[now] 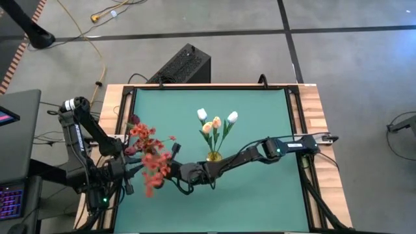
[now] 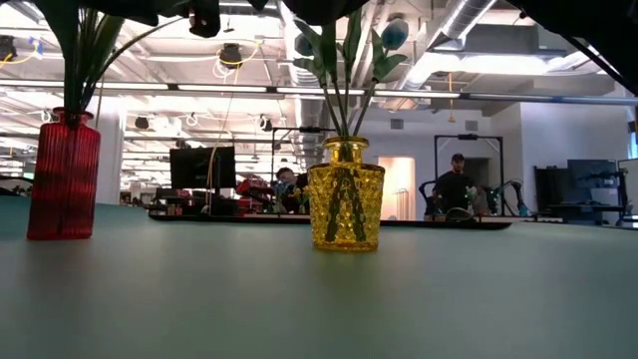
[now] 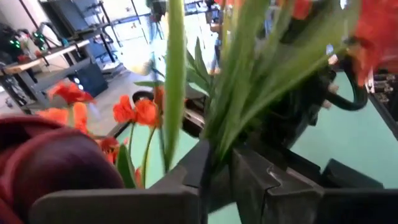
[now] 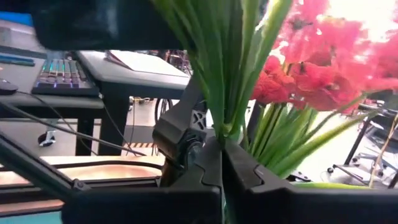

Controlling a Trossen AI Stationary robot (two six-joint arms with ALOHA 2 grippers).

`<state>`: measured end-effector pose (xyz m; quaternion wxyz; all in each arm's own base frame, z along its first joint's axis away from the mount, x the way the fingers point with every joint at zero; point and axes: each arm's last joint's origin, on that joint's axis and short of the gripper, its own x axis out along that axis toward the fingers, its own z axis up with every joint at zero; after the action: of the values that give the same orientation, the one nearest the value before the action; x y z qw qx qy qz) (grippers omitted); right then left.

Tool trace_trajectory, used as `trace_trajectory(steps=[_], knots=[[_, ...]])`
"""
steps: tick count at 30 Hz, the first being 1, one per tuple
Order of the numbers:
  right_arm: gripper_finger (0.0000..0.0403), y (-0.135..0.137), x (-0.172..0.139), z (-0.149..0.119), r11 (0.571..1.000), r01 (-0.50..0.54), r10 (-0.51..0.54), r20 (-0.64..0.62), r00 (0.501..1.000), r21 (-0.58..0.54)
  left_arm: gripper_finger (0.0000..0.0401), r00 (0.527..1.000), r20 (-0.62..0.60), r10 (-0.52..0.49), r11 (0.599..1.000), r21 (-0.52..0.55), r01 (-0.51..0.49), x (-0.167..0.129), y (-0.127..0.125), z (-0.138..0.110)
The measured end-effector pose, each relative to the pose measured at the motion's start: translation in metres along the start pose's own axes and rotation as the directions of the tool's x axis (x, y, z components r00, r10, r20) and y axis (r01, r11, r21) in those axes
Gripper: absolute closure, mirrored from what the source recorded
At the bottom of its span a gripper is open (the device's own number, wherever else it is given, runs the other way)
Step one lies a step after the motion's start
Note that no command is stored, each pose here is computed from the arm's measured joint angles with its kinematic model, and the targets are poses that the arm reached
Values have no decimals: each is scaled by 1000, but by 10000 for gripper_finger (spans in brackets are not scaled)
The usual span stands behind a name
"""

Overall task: Sort flowers into vase by color
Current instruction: Put the orange flowers into the red vase

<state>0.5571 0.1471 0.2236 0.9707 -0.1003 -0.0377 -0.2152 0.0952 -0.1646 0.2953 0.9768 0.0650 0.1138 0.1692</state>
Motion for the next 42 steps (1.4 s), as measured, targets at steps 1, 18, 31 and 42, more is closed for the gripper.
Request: trace_trajectory(steps=[1,18,31,42], knots=[[380,0,0,0,1000,1,-1,0,1000,0,356,1000,-9,-2,1000,-1,2,0,0,0],[384,-7,8,12,999,44,-42,-70,997,29,312,969,-222,-109,993,26,118,-7,-2,25],[382,-10,11,8,998,48,-43,-93,995,48,312,789,-565,-241,965,-54,257,-14,-4,22],[381,-12,13,7,998,53,-48,-96,994,46,312,635,-750,-185,972,-46,229,-12,-3,-13]])
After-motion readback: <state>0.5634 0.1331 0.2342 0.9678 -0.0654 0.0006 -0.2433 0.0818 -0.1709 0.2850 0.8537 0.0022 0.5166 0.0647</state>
